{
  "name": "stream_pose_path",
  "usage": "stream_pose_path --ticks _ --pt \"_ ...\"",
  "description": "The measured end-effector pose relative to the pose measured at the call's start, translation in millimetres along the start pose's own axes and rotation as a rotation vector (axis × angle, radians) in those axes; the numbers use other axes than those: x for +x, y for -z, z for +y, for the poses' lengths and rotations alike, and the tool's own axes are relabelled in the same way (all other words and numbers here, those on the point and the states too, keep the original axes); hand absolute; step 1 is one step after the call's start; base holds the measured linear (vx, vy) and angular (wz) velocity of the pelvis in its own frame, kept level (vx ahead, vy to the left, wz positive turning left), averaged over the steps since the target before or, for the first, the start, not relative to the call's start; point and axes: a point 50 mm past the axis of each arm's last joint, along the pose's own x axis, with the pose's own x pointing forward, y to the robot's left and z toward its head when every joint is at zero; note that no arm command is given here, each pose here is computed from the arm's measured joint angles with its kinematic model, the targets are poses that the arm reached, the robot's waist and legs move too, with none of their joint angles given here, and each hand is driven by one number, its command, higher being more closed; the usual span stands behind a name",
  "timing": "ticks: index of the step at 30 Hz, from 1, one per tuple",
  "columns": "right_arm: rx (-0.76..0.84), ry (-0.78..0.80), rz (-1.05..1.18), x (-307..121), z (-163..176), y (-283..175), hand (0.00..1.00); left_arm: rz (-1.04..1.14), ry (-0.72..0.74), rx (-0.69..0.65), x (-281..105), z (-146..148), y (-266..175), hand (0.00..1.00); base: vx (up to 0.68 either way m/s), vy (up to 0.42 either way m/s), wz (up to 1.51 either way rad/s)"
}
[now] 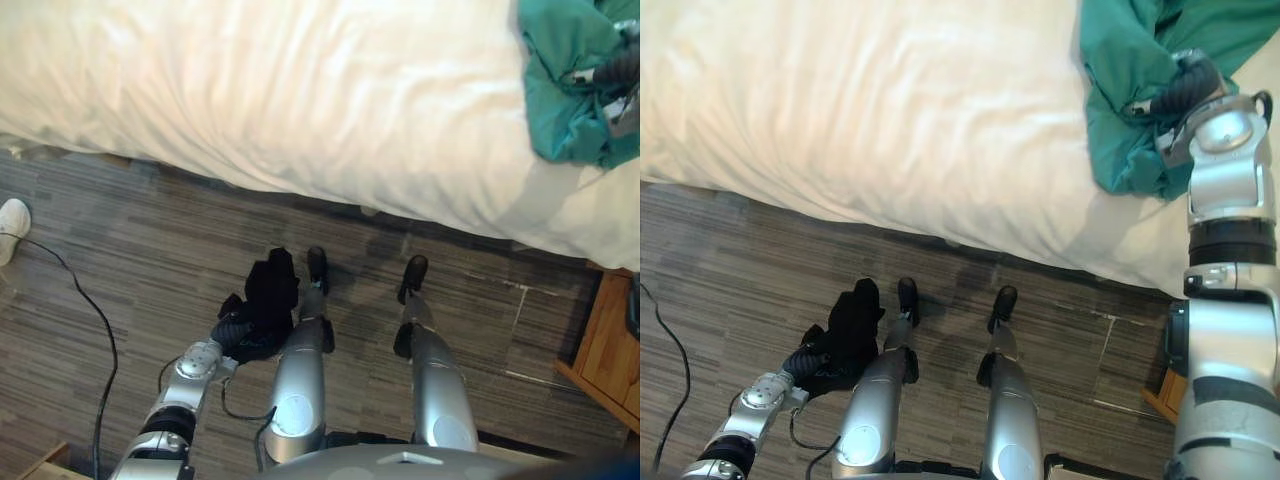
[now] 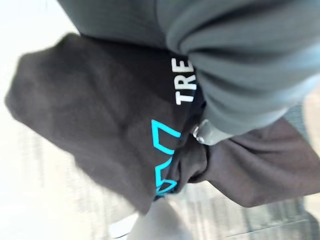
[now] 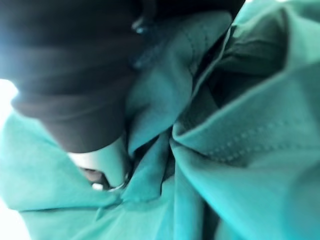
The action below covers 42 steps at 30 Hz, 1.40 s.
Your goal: Tidy the bed and pick cloth on bed and put in laundry
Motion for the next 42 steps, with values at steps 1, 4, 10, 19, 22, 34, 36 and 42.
stream_pose_path --ticks 1,4,10,19,22,34,36,42 --pt "0.033 -0.005 -0.006 -2 3 6 1.00 -0.011 0.002 0.002 0 0 -2 1.00 0.03 -0.001 -0.12" --pt "0.182 -0.007 -0.009 -10 17 32 1.00 -0.038 0.041 0.022 -2 -3 -7 1.00 0.03 -0.009 -0.12" --pt "0.393 -0.006 -0.010 -44 67 81 1.00 -0.010 0.040 0.031 -14 -11 3 1.00 0.07 -0.020 -0.16" --pt "0.721 -0.020 0.406 -178 170 195 1.00 0.023 0.107 -0.082 -30 -42 20 1.00 0.10 -0.014 -0.28" --pt "0.737 -0.073 0.665 -246 204 232 1.00 0.096 0.133 -0.152 -37 -59 42 1.00 0.09 -0.009 -0.31" --pt "0.780 -0.116 1.183 -417 246 262 1.00 0.384 -0.099 -0.618 -77 -107 122 1.00 0.04 -0.001 -0.27" --pt "0.756 -0.141 1.185 -418 246 262 1.00 0.408 -0.122 -0.629 -79 -110 126 1.00 0.03 -0.011 -0.03" --pt "0.744 -0.185 1.179 -411 251 261 1.00 0.463 -0.142 -0.677 -83 -115 131 1.00 0.02 -0.024 0.18"
